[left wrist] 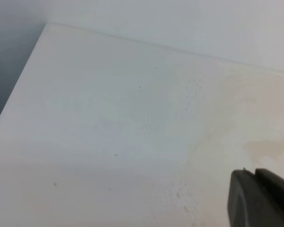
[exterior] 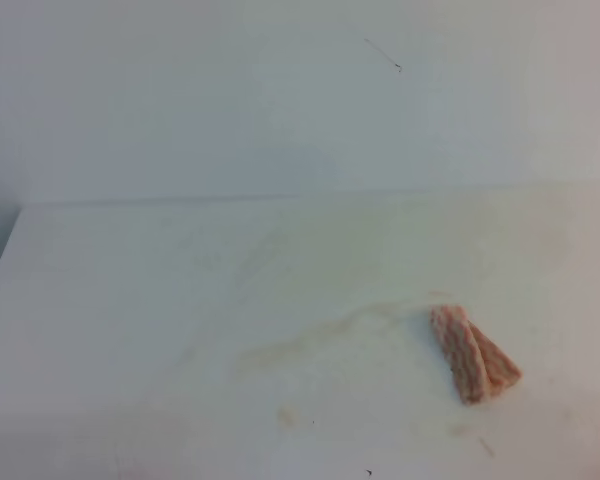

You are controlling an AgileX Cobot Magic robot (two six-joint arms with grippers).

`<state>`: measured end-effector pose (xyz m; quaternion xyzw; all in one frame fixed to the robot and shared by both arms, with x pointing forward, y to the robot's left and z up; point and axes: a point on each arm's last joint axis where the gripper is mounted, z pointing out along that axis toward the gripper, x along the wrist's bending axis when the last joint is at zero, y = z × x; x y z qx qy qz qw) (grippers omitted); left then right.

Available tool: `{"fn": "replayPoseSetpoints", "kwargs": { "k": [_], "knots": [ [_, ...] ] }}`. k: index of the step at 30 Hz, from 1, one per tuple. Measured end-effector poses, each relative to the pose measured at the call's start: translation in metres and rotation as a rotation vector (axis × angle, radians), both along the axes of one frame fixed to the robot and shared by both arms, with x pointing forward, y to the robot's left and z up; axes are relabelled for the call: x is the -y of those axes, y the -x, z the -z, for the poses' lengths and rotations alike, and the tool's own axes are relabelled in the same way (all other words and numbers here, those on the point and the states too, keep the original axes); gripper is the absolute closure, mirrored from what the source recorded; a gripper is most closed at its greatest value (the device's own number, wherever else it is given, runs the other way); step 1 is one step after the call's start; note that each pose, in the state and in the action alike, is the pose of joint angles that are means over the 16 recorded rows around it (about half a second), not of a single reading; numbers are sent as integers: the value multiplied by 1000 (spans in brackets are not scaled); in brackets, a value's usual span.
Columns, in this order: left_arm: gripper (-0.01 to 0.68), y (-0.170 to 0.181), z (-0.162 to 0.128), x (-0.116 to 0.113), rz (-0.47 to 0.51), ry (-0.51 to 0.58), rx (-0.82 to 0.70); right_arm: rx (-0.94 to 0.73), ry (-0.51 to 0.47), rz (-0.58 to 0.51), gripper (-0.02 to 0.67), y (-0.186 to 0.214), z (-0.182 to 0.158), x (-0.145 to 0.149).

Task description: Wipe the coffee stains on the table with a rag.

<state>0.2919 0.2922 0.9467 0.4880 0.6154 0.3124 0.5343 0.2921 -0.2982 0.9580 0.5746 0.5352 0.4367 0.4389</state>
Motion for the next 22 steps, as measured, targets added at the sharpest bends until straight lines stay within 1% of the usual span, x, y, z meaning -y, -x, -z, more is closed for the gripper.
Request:
{"fn": "replayPoseSetpoints", "kwargs": {
  "k": [22],
  "knots": [
    [672,0,-3,0,0,0,0,2,1,1,651,0,1,0]
  ]
}}
